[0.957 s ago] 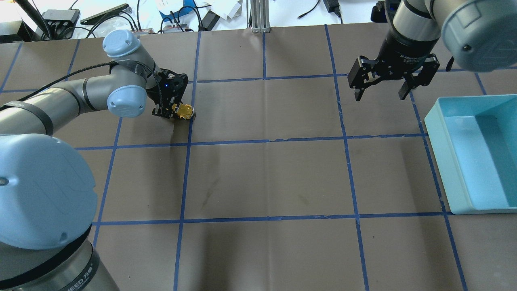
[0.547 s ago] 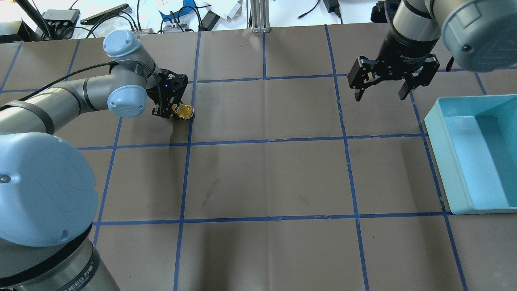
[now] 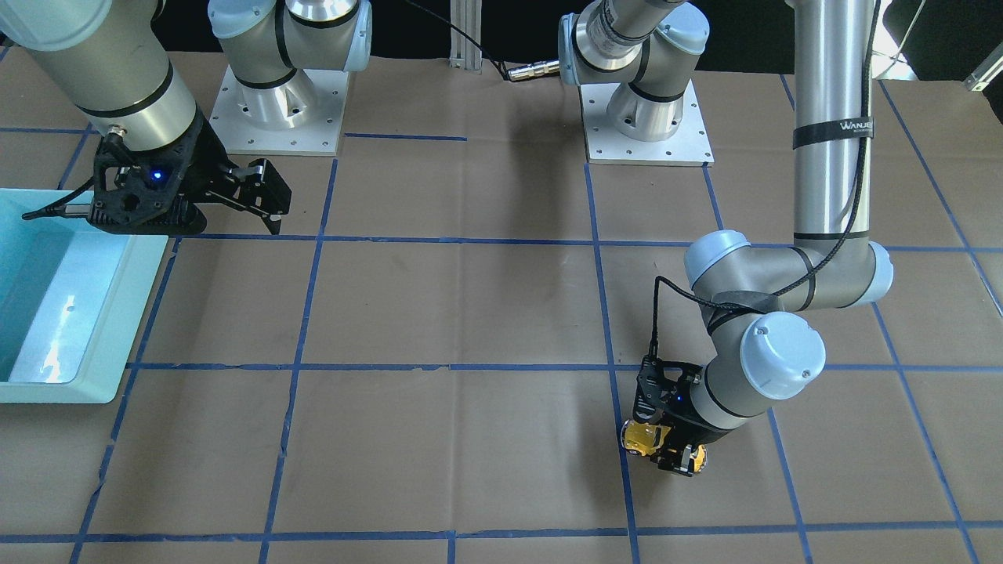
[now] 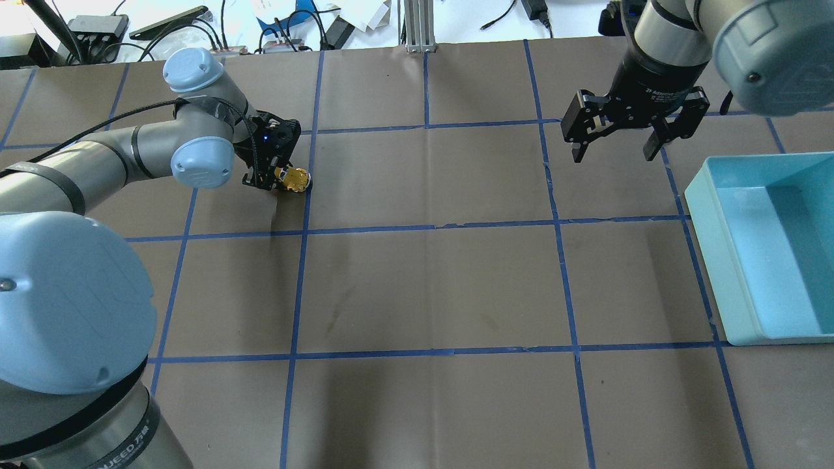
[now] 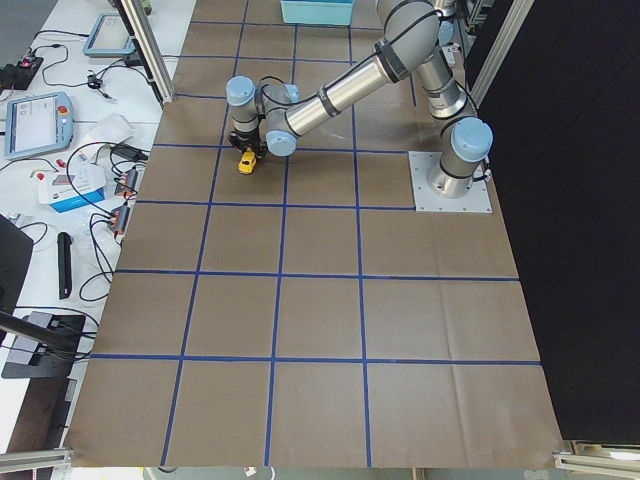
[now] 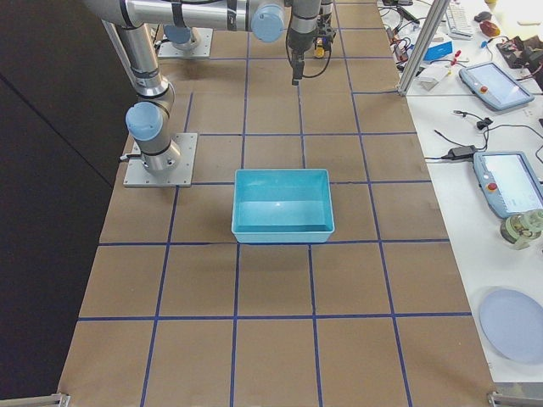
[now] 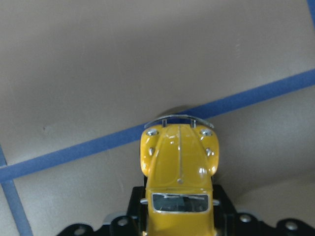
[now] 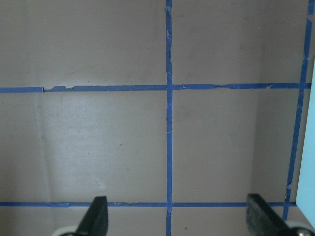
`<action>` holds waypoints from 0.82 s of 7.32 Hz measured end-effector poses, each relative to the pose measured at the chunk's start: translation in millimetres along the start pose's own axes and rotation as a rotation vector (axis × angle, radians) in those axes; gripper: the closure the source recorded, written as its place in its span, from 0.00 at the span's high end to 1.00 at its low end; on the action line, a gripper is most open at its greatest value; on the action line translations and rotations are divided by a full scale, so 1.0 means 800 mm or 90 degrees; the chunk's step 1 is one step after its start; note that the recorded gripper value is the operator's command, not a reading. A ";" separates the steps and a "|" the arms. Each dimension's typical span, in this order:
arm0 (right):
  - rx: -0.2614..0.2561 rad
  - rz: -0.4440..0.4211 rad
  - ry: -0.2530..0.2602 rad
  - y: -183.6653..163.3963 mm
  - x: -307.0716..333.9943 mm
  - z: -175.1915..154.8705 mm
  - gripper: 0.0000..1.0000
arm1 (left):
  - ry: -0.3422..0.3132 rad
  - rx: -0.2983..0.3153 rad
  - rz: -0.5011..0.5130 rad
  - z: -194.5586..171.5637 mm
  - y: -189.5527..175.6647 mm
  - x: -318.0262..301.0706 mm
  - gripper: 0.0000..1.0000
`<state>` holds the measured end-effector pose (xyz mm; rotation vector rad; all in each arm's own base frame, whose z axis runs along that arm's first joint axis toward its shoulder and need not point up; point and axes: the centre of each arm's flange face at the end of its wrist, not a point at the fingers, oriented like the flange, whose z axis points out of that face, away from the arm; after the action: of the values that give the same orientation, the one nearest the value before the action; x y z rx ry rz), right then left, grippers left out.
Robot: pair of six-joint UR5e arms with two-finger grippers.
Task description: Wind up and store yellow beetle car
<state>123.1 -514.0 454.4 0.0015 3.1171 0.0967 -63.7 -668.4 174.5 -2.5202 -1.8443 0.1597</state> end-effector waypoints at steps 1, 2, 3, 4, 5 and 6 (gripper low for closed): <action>0.000 0.000 0.000 0.000 0.000 0.000 1.00 | 0.000 0.000 0.002 0.000 0.003 0.001 0.19; 0.000 0.000 0.000 0.000 0.000 0.000 1.00 | 0.000 0.000 0.005 0.000 0.007 0.001 0.19; 0.001 0.000 0.000 -0.001 0.000 0.000 1.00 | 0.001 0.000 0.006 0.000 0.010 0.002 0.19; 0.001 0.000 0.000 -0.001 0.000 0.000 1.00 | 0.000 0.000 0.009 0.000 0.015 0.003 0.18; 0.001 0.000 0.000 -0.001 0.000 0.000 1.00 | 0.000 0.000 0.013 -0.001 0.020 0.004 0.18; 0.001 0.000 0.000 -0.001 0.000 0.000 1.00 | 0.000 0.000 0.017 -0.001 0.024 0.005 0.18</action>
<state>123.1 -514.8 454.6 0.0023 3.1172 0.0939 -44.4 -670.1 173.6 -2.5463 -1.8108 0.1599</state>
